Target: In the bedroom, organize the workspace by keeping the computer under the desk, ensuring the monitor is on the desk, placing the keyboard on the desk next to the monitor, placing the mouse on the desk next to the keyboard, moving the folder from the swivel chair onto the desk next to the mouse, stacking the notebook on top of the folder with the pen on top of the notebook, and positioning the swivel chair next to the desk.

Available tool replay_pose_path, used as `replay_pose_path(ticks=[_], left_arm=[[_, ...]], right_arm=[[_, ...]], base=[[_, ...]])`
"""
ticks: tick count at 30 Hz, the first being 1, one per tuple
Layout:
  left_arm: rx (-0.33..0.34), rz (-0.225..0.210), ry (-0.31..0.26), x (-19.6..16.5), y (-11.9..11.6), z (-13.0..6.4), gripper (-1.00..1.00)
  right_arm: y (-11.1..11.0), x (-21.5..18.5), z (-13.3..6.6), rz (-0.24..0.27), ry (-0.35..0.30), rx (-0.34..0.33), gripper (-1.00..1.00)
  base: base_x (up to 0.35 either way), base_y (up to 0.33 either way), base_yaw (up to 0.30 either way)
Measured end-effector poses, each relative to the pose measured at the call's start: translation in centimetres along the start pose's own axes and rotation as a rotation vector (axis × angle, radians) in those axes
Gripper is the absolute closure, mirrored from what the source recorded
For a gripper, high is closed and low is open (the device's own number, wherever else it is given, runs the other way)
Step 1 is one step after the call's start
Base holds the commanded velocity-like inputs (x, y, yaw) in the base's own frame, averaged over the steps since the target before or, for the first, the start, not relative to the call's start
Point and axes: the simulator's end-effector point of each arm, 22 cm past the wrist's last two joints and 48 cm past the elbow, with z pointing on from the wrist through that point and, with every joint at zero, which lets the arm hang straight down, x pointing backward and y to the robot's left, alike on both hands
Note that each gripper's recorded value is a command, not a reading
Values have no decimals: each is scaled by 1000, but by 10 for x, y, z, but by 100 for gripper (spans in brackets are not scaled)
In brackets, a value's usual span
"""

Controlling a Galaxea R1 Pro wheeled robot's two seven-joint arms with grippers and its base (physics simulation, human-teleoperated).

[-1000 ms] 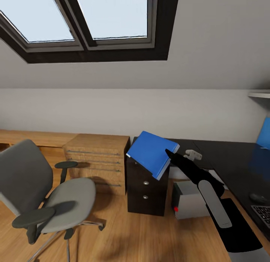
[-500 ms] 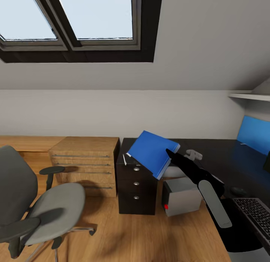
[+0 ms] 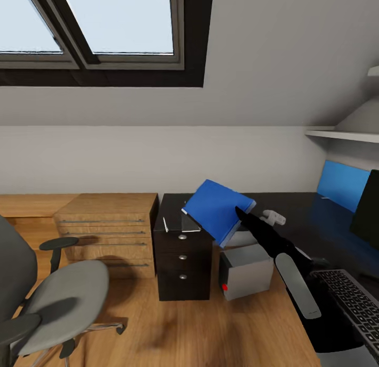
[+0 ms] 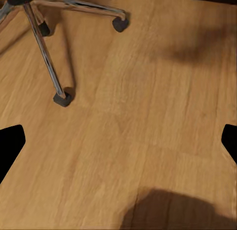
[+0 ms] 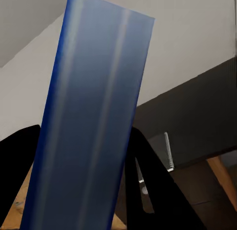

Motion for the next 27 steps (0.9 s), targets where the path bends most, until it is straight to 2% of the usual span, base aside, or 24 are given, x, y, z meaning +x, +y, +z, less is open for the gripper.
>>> replay_pose_path(ticks=[1,3,4,5,6,10,12,18,20,24,27], left_arm=[[25,-8,-74,-36,-23,1,-100],[29,-16,-108,-61,-31,2,-100],[39,-25,-102,-75,-42,1,-100],[47,-33,-79,-80,-52,0,-100],[66,-43,3,-79,-68,-3,-100],[75,-50,44,-79,-75,-6,-100],[77,-51,62,-75,-76,-6,-100],[74,-46,72,-72,-72,-5,-100],[75,-44,64,-74,-72,-5,-100],[77,-44,34,-73,-73,-5,-100],[78,-47,-3,-76,-74,-4,-100]], right_arm=[[-5,-7,5,54,-84,21,100],[-9,-14,6,97,-160,36,100],[-15,-15,8,139,-225,60,100],[-21,-12,9,163,-257,81,100],[-38,2,11,209,-304,140,100],[-61,12,9,232,-336,210,100],[-84,8,3,256,-380,280,100],[-114,13,-6,289,-421,374,100],[-131,20,-12,321,-447,436,100],[-147,25,-20,360,-479,494,100],[-169,26,-29,431,-506,554,100]], base=[[0,0,0],[0,0,0],[0,0,0],[0,0,0],[0,0,0],[0,0,0],[0,0,0],[0,0,0],[0,0,0],[0,0,0],[0,0,0]])
